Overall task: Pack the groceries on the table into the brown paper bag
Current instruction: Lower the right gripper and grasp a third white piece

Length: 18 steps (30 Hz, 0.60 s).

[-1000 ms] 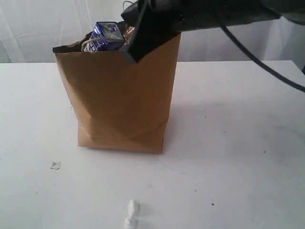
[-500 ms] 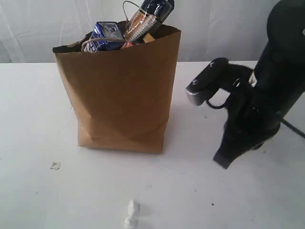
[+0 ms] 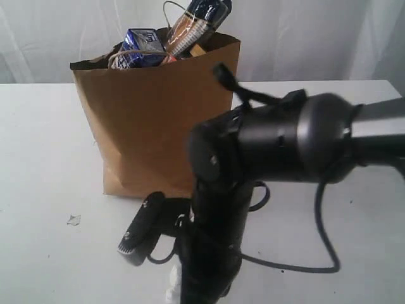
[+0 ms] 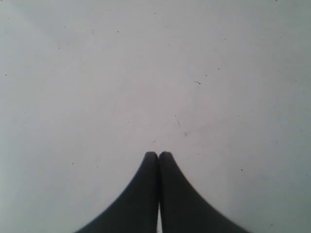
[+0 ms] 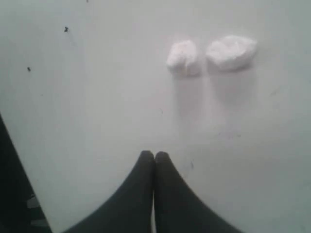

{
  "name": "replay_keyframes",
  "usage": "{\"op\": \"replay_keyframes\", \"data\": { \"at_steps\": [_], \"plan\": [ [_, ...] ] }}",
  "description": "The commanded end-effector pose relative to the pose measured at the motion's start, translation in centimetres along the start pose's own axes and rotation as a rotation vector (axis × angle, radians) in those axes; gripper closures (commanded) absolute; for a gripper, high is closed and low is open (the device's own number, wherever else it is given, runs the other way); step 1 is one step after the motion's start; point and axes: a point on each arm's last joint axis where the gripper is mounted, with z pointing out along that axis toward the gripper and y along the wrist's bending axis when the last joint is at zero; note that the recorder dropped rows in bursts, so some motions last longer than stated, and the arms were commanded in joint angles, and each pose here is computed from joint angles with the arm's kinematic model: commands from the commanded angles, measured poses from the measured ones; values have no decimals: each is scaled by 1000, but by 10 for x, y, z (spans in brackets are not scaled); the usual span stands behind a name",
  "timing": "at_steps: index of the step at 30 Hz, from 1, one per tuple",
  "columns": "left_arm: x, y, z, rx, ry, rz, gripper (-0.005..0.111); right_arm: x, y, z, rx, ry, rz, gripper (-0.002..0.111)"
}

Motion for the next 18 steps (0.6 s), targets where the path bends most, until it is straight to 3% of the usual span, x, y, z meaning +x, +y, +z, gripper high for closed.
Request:
{"op": "replay_keyframes", "data": {
  "at_steps": [1, 7, 13, 18],
  "plan": [
    [1, -1, 0, 8, 2, -2, 107, -17, 2, 3, 77, -24, 71, 108],
    [1, -1, 0, 8, 2, -2, 107, -32, -3, -3, 120, -155, 119, 106],
    [1, -1, 0, 8, 2, -2, 107, -40, -9, 5, 158, -202, 55, 77],
    [1, -1, 0, 8, 2, -2, 107, -46, -13, 12, 147, -267, 290, 71]
  ]
}}
